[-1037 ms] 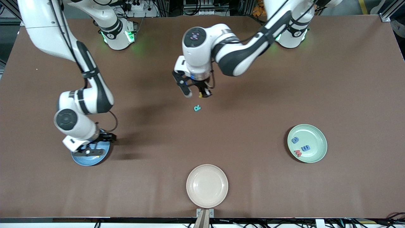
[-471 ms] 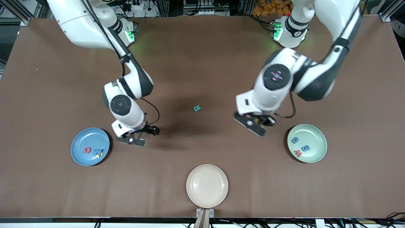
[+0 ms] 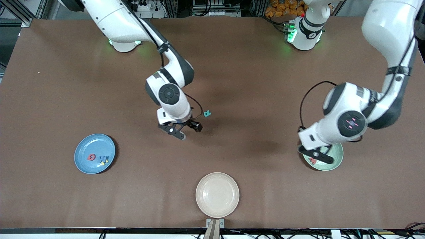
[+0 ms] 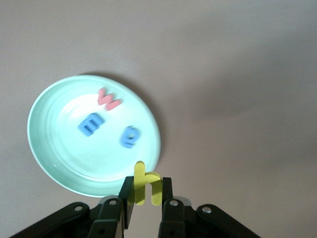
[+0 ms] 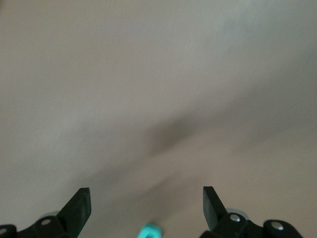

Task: Sort uppercase to blue plate, lowercase to green plate
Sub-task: 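Carry the h to the green plate while the right gripper reaches R, then release the h onto the green plate while the right gripper lowers to R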

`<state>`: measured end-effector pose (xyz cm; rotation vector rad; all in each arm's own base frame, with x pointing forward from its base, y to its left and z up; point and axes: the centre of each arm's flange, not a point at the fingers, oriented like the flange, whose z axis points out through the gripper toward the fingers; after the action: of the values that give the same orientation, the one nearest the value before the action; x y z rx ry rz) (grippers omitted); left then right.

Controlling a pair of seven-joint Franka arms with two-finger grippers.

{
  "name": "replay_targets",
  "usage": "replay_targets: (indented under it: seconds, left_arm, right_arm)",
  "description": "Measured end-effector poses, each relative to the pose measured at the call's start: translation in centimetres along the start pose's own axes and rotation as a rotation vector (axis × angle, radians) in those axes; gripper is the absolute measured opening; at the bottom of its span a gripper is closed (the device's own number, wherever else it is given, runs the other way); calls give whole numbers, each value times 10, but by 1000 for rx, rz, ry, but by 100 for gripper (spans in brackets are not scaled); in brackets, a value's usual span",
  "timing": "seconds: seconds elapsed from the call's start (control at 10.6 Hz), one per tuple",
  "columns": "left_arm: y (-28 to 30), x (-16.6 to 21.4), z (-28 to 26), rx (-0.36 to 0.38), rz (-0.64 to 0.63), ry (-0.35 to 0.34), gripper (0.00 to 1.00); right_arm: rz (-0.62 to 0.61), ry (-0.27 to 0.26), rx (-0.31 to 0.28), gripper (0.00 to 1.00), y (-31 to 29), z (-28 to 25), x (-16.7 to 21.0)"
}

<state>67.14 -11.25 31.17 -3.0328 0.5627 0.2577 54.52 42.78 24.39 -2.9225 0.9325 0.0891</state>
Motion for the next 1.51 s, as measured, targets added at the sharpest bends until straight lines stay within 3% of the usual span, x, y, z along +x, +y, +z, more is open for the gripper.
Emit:
replay_targets:
  seconds: [0.28,0.57,0.75,0.85,1.13,1.51]
  left_arm:
    - [-27,5,47,-47,-29,-12,26]
    - [-38,6,54,-8,-30,-6,26]
    - [-37,9,46,14,-21,15,47]
    - [-36,12,33,24,-20,37,63]
    - [-36,6,-51,91,-32,156,100]
    - [12,-24,-177,134,-15,318,100]
  right_arm:
    - [267,-33,-22,100,-10,29,-19]
    - [437,-38,-37,100,-11,41,-23]
    - [466,-42,-41,100,-12,42,-30]
    - [466,-43,-41,100,-13,44,-35]
    - [460,-42,-20,100,-11,57,-45]
    - [436,-43,-41,100,-6,70,-63]
